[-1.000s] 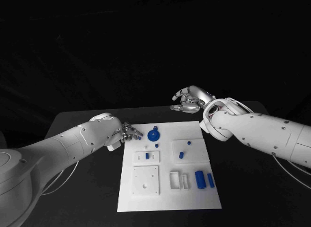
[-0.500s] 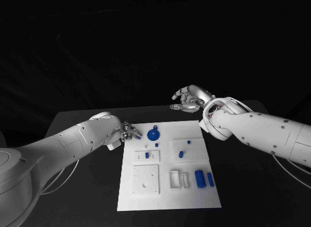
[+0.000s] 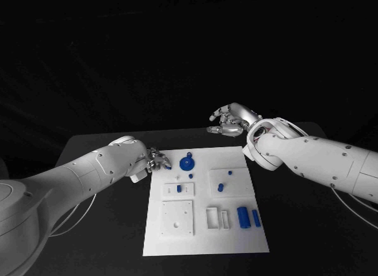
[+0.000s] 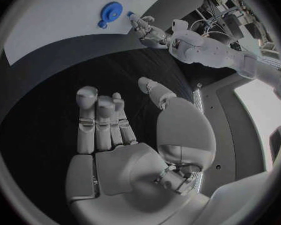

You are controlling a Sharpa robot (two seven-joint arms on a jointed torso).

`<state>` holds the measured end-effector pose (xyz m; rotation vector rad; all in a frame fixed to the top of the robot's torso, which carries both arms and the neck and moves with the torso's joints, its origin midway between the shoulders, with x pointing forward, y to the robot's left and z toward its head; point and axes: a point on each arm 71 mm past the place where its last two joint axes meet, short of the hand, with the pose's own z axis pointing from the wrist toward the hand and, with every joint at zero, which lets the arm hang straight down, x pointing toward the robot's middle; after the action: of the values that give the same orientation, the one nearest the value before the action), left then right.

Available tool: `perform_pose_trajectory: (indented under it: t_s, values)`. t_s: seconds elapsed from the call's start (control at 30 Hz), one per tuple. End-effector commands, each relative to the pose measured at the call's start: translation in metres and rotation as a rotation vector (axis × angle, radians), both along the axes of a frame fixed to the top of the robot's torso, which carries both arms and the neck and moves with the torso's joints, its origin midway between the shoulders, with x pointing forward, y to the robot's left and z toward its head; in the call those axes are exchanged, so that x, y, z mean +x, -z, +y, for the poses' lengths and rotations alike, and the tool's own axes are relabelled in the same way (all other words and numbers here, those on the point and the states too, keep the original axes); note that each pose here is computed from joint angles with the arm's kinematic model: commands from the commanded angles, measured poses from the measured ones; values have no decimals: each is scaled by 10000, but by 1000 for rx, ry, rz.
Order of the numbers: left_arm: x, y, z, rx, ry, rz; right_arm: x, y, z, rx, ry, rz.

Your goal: Assemble the parts on the task board

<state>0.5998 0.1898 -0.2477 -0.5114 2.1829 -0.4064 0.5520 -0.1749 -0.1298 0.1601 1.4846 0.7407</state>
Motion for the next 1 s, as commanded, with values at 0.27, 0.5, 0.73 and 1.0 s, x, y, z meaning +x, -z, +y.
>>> perform_pose_trajectory:
  t_s: [0.27, 0.5, 0.73, 1.0]
  values:
    - [-11, -10, 5, -70, -21, -20, -4, 2, -1, -4, -9, 5]
    - [-60, -41, 74, -138, -62, -34, -4, 2, -31, -5, -4, 5]
    - [-151, -132, 162, -168, -73, -82, -6, 3, -73, -6, 3, 6]
    - [-378, -177, 238, -200, -73, -124, -3, 5, -131, -7, 13, 9]
